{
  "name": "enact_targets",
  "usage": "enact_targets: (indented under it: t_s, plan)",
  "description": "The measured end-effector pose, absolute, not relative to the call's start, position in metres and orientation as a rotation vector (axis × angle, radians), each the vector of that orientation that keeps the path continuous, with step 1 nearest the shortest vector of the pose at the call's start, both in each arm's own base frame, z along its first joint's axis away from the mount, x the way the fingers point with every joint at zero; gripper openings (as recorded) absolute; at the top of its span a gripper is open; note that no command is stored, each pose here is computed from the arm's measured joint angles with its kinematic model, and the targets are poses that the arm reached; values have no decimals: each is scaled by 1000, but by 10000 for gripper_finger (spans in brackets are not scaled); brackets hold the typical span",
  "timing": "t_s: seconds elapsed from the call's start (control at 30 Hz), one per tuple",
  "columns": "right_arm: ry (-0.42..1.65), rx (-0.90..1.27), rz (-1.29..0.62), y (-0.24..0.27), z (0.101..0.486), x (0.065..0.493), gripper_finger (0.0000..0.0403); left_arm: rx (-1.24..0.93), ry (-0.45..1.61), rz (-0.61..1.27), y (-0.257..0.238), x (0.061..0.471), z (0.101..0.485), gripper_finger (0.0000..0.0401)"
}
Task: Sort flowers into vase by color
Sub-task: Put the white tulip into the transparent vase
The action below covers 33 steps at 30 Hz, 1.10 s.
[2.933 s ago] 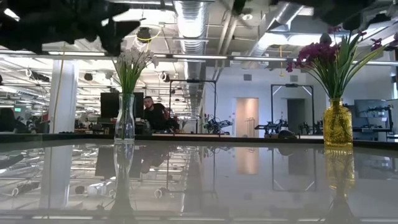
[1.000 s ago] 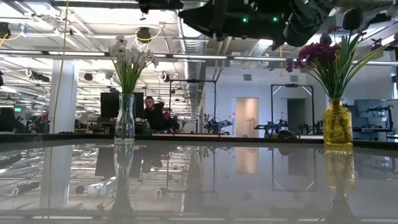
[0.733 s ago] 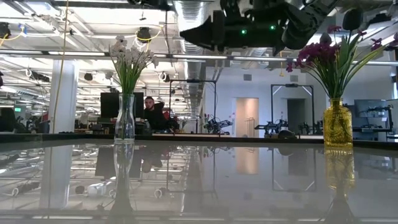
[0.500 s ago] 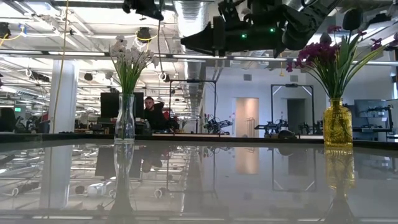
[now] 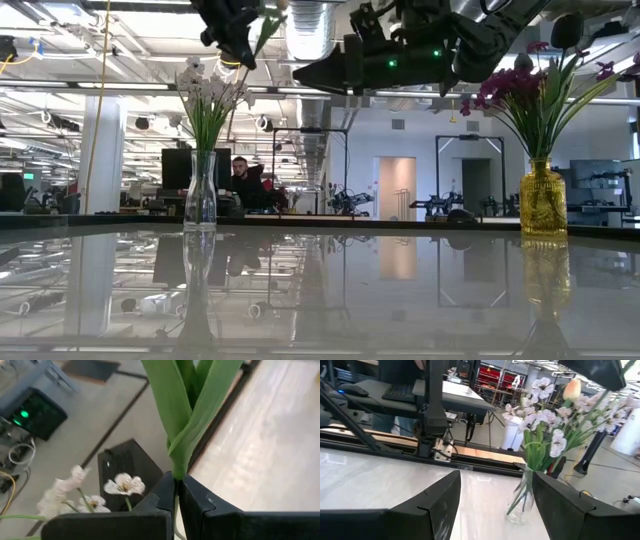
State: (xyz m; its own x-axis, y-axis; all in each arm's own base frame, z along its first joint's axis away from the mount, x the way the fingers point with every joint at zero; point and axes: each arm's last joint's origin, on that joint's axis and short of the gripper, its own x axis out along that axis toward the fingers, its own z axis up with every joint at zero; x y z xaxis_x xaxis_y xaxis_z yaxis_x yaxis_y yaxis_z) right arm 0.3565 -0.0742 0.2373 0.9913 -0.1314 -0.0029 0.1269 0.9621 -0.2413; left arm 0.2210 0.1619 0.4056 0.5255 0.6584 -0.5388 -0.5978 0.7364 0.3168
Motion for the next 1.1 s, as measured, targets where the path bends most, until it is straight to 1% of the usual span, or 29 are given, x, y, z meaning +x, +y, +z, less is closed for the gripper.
enact_targets:
  t_s: [0.17, 0.63, 0.8, 1.1]
  plan:
    - [24, -242, -121, -74, 237, 357, 272, 80, 765, 736, 167, 229, 397, 0]
    - [27, -241, -120, -74, 236, 357, 272, 91, 804, 742, 165, 224, 396, 0]
    - [27, -241, -120, -74, 236, 357, 272, 100, 817, 773, 167, 223, 396, 0]
    - [25, -234, -100, -73, 236, 357, 272, 50, 804, 759, 176, 217, 394, 0]
